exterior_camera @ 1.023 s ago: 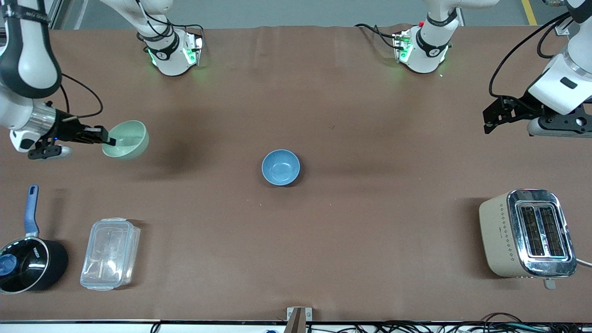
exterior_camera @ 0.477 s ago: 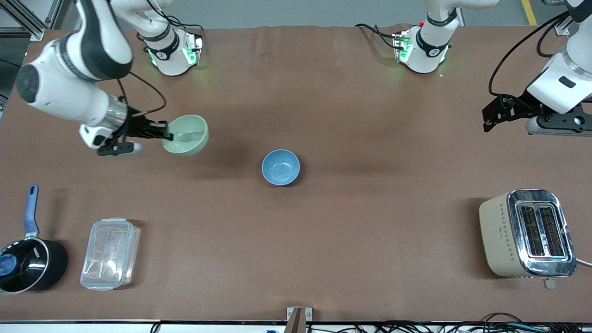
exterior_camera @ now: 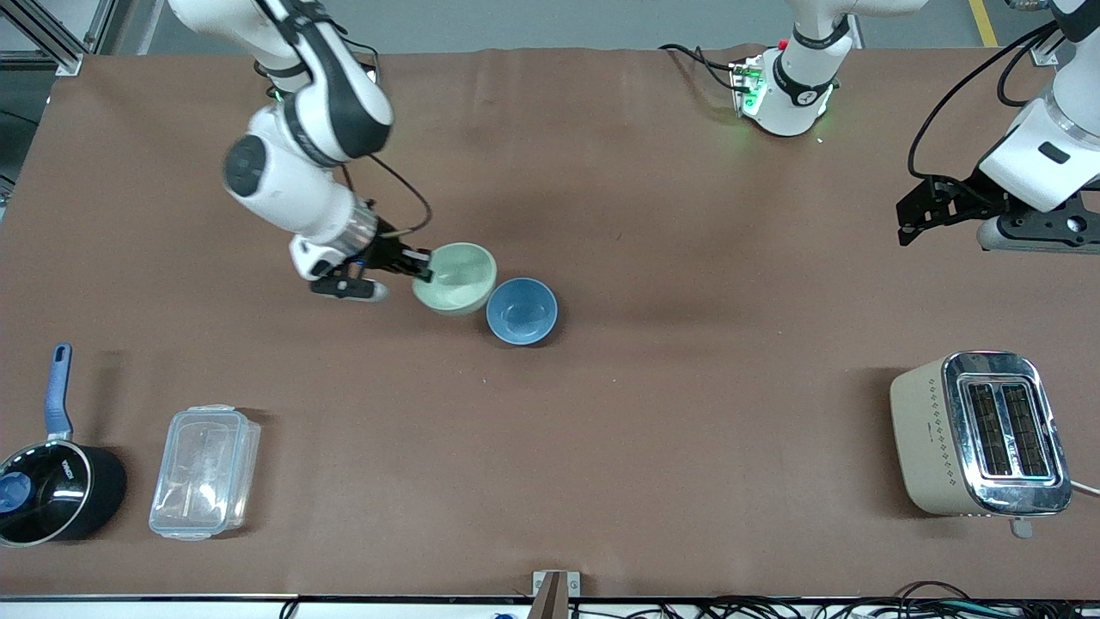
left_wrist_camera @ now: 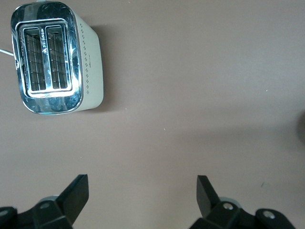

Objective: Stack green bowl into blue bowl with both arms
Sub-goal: 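Lower the green bowl into the blue bowl with the right gripper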

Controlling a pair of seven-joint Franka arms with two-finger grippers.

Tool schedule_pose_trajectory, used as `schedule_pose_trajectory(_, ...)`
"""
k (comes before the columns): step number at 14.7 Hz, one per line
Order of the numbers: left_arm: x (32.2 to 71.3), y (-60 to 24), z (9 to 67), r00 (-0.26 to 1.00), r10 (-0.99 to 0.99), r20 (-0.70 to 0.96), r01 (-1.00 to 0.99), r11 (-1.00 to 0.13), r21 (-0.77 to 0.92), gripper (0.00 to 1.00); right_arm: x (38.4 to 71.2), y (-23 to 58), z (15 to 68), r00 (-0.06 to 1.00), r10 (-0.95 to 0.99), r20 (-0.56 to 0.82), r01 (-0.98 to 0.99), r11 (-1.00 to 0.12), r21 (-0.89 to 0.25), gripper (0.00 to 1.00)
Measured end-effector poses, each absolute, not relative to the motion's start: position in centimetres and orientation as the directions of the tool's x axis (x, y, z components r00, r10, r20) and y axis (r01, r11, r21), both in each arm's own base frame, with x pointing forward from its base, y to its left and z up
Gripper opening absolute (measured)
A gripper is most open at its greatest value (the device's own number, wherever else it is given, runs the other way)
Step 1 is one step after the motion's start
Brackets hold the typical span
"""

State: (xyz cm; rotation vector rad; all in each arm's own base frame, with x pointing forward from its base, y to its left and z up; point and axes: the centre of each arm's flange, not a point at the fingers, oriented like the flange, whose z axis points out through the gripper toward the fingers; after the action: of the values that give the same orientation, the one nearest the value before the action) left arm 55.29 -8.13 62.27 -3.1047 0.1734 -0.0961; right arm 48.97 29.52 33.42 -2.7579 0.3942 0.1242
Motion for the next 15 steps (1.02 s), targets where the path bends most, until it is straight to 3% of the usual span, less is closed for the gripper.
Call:
schedule_pose_trajectory(4,55.5,-8.5,61.6,0.992,-0.118,0.048,-0.116,-0.993,-0.035,1.00,49.3,35.8,30.4,0.924,-0.330,-0.196,-0.376,-0.879,-0.294,0.04)
schedule_pose_trajectory(10,55.6,-8.8,61.3,0.992,-0.123,0.042,-0.121,-0.992,-0.035,1.00,51.1,34.7,26.6,0.902,-0.370,-0.221,-0.419,-0.873,-0.248,0.04)
schedule_pose_trajectory(15,55.7,-9.1,61.1,0.991,-0.129,0.040,-0.127,-0.991,-0.035,1.00,49.5,36.5,24.6,0.908,-0.340,-0.246,-0.393,-0.893,-0.220,0.06)
